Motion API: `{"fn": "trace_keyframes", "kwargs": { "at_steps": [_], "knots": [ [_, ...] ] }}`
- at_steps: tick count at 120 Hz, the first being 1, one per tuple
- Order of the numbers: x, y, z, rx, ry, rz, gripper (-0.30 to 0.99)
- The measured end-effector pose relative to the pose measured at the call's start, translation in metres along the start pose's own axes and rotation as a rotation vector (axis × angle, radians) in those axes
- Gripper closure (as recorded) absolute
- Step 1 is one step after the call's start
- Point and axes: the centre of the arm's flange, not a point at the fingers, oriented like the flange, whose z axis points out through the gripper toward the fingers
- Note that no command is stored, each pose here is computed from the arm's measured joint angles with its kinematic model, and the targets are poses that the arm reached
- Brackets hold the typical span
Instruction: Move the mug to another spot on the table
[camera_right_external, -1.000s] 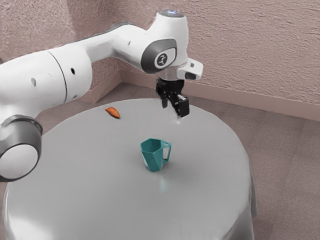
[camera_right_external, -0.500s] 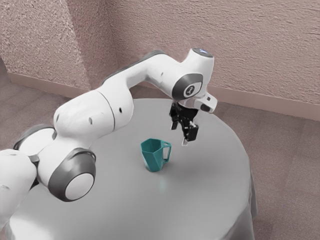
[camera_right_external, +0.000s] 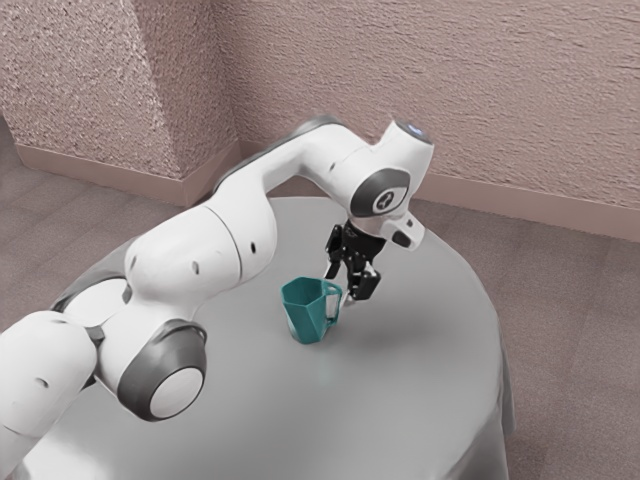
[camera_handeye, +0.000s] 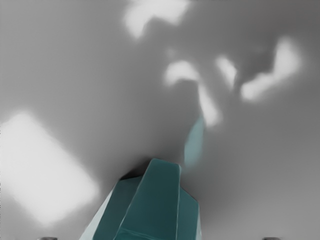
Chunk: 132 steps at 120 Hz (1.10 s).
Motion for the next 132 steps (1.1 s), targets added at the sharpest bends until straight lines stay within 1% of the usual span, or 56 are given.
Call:
{"fn": "trace_keyframes", "kwargs": {
  "at_steps": [24, 35, 66, 102, 117, 132],
  "knots": [
    [0.008, 0.001, 0.014, 0.009, -0.004, 0.033, 0.25],
    [0.011, -0.001, 0.023, 0.005, -0.012, 0.043, 0.28],
    [0.013, 0.004, 0.026, -0.009, -0.016, 0.076, 0.35],
    [0.006, 0.006, 0.030, -0.033, -0.070, 0.085, 0.40],
    [0.002, 0.000, 0.033, -0.040, -0.085, 0.083, 0.46],
    [0.001, -0.007, 0.036, -0.040, -0.079, 0.097, 0.52]
  ]
}}
